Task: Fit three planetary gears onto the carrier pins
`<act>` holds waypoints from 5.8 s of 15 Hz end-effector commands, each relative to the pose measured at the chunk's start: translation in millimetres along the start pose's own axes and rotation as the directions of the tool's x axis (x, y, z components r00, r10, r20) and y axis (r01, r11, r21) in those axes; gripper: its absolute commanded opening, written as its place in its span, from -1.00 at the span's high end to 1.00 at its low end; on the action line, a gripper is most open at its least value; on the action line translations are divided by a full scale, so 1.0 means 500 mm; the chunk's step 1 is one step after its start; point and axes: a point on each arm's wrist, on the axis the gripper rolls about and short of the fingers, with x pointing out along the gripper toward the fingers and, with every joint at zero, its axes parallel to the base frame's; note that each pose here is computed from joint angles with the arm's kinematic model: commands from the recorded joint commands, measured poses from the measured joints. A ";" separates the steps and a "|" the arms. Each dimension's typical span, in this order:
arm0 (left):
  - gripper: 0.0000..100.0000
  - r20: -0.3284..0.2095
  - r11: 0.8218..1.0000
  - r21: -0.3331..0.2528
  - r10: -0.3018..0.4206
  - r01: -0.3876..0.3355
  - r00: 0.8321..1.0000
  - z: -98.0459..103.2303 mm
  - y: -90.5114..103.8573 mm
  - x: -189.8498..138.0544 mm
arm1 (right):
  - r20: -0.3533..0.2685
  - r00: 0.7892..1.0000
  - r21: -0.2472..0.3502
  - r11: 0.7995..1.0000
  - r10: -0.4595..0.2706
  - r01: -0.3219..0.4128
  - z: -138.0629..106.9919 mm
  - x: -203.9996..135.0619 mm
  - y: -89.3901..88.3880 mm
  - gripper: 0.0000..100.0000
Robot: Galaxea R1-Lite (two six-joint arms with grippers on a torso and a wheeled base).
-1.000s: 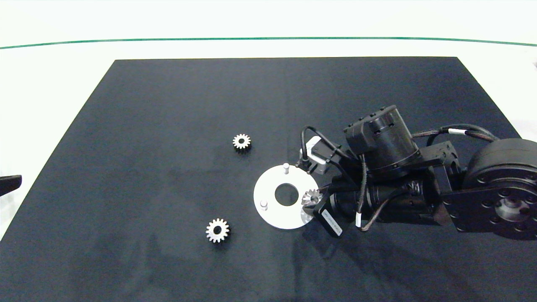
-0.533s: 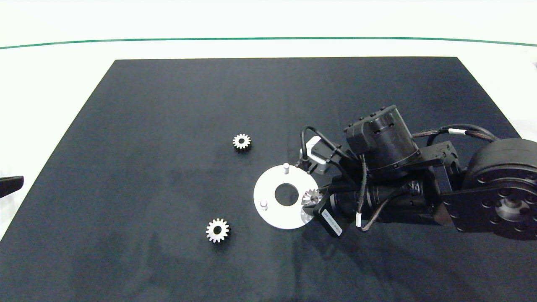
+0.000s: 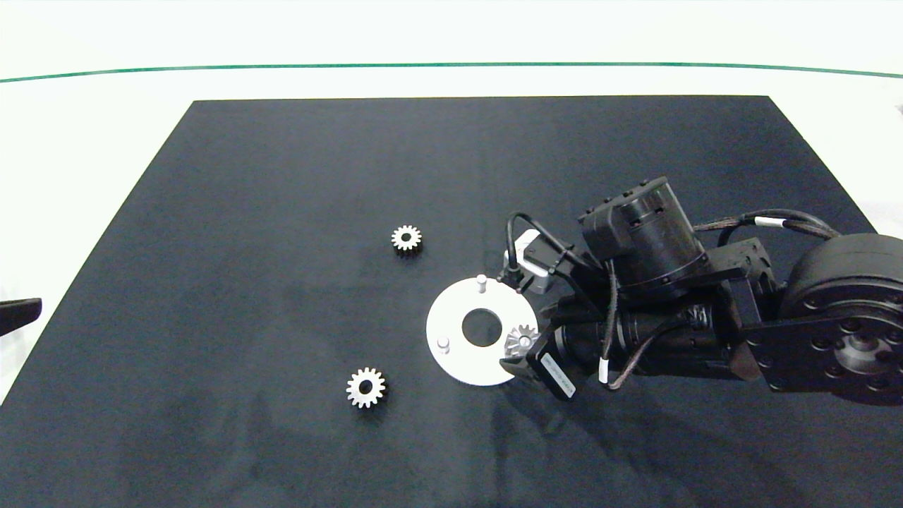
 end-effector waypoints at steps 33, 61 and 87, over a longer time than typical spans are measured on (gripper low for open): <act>-1.00 -0.184 0.809 0.210 -0.519 0.549 0.835 -0.097 -0.181 0.171 | 0.342 0.905 0.203 0.960 -0.252 0.191 -0.145 -0.353 -0.053 -1.00; -1.00 -0.225 0.800 0.299 -0.471 0.520 0.853 -0.128 -0.344 0.303 | 0.344 0.912 0.157 0.971 -0.224 0.179 -0.164 -0.354 -0.040 -1.00; -1.00 -0.211 0.821 0.341 -0.408 0.458 0.888 -0.159 -0.335 0.363 | 0.350 0.911 0.153 0.973 -0.219 0.175 -0.168 -0.359 -0.039 -1.00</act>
